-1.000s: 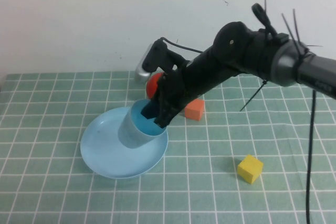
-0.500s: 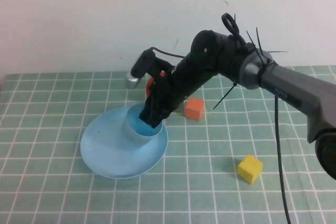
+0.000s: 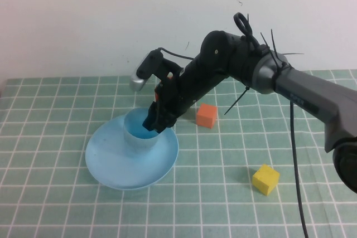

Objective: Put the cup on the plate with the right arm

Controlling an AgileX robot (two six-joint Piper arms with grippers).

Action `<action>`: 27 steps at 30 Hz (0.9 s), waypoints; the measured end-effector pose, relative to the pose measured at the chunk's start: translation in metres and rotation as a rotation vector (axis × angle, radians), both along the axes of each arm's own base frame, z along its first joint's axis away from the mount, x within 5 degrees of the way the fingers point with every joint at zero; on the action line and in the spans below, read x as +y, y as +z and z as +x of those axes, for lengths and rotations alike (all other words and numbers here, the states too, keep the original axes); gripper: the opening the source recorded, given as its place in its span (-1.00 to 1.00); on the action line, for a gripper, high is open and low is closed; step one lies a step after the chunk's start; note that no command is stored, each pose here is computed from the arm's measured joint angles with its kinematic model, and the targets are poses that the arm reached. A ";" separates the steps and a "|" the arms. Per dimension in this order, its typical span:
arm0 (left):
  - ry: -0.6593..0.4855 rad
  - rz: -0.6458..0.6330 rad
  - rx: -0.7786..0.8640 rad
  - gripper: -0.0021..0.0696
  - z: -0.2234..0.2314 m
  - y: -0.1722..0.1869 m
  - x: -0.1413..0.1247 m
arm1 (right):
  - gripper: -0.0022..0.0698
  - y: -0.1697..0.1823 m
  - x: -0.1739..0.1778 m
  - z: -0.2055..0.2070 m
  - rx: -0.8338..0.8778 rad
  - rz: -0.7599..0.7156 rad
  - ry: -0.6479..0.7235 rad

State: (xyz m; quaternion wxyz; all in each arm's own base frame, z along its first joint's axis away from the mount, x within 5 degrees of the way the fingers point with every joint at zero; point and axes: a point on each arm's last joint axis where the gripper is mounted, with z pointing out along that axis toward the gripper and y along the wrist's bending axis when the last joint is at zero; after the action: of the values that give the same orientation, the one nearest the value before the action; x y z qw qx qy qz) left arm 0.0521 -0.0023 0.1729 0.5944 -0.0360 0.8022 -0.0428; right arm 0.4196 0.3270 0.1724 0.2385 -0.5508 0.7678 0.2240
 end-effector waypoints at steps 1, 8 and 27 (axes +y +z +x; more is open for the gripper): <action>0.000 0.000 0.000 -0.95 0.000 0.000 0.000 | -0.17 0.003 0.001 0.001 -0.009 0.006 0.000; 0.000 0.000 0.000 -0.95 0.000 0.000 0.000 | -0.12 0.039 0.006 0.007 -0.046 0.073 -0.025; 0.000 0.000 0.000 -0.95 0.000 0.000 0.000 | -0.92 0.201 -0.048 -0.047 -0.152 -0.037 -0.118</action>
State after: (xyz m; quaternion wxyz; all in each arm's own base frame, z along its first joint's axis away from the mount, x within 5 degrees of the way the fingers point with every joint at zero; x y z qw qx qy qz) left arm 0.0521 -0.0023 0.1729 0.5944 -0.0360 0.8022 -0.0428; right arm 0.3726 0.2795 0.3736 0.2987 -0.5245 0.7825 0.1529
